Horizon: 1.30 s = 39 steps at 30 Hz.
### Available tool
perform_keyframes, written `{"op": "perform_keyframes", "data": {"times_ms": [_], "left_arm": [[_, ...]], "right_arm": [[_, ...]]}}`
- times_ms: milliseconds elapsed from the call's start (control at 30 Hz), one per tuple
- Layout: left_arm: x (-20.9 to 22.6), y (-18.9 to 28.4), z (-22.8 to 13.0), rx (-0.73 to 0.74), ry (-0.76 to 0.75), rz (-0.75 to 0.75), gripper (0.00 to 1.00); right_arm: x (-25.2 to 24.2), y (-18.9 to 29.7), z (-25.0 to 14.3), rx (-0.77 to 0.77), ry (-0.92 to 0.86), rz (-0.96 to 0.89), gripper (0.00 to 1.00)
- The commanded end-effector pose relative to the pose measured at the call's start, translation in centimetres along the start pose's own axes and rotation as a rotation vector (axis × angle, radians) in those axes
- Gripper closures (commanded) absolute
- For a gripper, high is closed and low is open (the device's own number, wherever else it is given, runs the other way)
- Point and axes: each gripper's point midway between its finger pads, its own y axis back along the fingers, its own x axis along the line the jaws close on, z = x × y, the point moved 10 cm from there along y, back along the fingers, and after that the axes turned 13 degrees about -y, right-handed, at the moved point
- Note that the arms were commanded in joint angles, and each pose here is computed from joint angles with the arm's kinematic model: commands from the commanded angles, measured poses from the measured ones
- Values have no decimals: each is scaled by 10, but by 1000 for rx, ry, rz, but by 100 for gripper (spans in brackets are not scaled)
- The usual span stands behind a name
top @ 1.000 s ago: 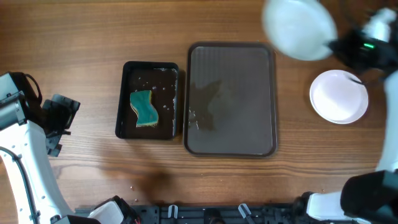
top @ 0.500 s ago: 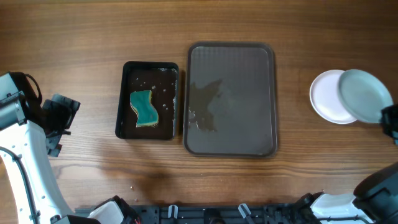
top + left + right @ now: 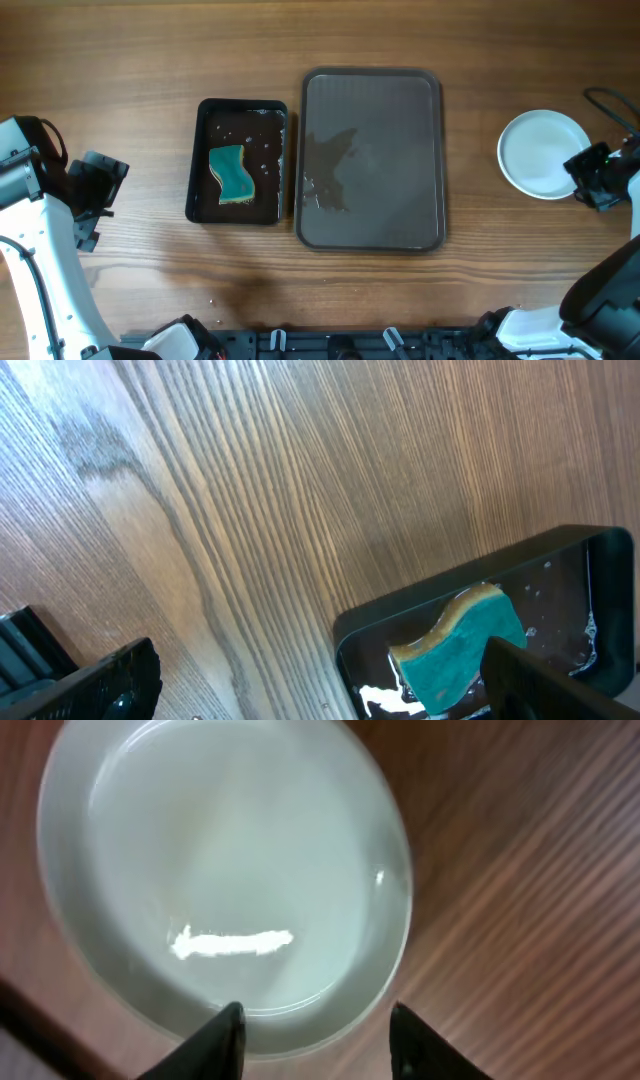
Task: Clean dirty plates on tray and stack at the side
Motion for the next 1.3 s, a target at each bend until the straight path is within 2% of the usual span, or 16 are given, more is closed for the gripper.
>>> {"op": "perform_keyframes", "data": {"times_ms": [0,167,267,333,400,533,800,933,1000,1033,1133,1267], "left_arm": [[1,5,3,-26,17,3,0],[1,5,3,-26,17,3,0],[1,5,3,-26,17,3,0],[1,5,3,-26,17,3,0],[1,5,3,-26,17,3,0],[1,5,2,-26,17,3,0],[1,5,3,-26,17,3,0],[1,5,2,-26,17,3,0],[1,5,2,-26,17,3,0],[1,5,3,-26,17,3,0],[1,5,2,-25,18,3,0],[1,5,3,-26,17,3,0]], "right_arm": [[28,61,-21,-34,156,226,53],[45,150,-87,-58,431,582,51],[40,199,-132,-81,577,785,43],[29,225,-156,-114,624,871,0],[14,245,-175,-131,616,933,0],[-16,273,-201,-127,477,1038,0],[-37,280,-208,-274,456,1003,0],[-33,282,-215,-329,703,1049,0],[-16,282,-218,-485,1002,1166,0],[-14,280,-219,-530,1052,1175,0],[-15,261,-217,-620,1089,1130,0],[-28,209,-217,-678,1040,1072,0]]}}
